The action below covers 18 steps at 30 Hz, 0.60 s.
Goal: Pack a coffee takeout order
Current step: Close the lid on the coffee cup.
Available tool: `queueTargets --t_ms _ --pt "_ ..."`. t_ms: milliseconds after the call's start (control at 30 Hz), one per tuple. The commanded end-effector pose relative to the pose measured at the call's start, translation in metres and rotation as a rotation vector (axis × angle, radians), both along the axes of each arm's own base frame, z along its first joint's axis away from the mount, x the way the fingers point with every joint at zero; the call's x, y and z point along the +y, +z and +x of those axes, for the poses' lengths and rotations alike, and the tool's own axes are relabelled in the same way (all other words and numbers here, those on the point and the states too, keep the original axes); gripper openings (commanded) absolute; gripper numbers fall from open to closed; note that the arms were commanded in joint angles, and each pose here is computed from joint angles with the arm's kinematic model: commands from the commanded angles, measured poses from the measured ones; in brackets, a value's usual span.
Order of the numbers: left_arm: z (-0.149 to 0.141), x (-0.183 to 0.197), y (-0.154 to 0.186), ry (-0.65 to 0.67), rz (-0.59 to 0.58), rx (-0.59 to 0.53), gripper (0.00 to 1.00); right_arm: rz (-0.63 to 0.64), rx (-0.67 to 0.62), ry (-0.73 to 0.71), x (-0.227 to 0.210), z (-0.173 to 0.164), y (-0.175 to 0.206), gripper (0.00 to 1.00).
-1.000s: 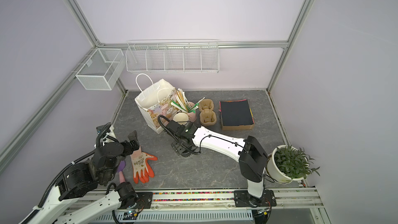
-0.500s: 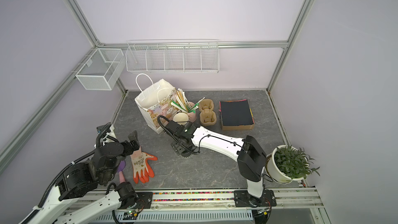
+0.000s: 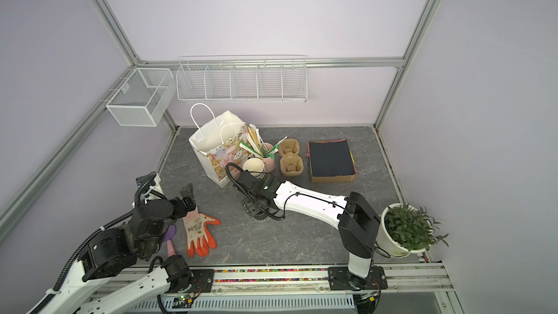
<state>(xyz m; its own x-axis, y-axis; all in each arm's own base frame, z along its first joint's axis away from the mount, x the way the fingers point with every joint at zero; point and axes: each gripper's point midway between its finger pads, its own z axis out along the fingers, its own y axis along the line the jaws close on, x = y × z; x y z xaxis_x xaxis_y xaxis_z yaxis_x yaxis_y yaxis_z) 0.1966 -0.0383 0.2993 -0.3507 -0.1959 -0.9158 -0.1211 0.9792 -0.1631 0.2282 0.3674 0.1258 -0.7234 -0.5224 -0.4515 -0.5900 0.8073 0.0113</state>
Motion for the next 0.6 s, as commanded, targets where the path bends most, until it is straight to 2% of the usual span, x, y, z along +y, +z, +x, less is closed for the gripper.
queueTargets --t_ms 0,167,400,567 --pt "-0.002 0.003 -0.01 0.006 0.045 0.034 1.0 -0.159 0.196 -0.021 -0.026 -0.034 -0.076 0.77" --pt "-0.001 0.003 -0.01 0.005 0.048 0.034 1.0 -0.173 0.161 -0.043 -0.031 -0.03 -0.068 0.77" --pt "-0.001 0.003 -0.01 0.004 0.051 0.036 1.0 -0.1 0.121 -0.026 -0.019 -0.032 -0.035 0.78" --pt "-0.001 0.002 -0.011 0.002 0.051 0.037 1.0 -0.067 0.116 -0.015 -0.015 -0.032 -0.027 0.81"
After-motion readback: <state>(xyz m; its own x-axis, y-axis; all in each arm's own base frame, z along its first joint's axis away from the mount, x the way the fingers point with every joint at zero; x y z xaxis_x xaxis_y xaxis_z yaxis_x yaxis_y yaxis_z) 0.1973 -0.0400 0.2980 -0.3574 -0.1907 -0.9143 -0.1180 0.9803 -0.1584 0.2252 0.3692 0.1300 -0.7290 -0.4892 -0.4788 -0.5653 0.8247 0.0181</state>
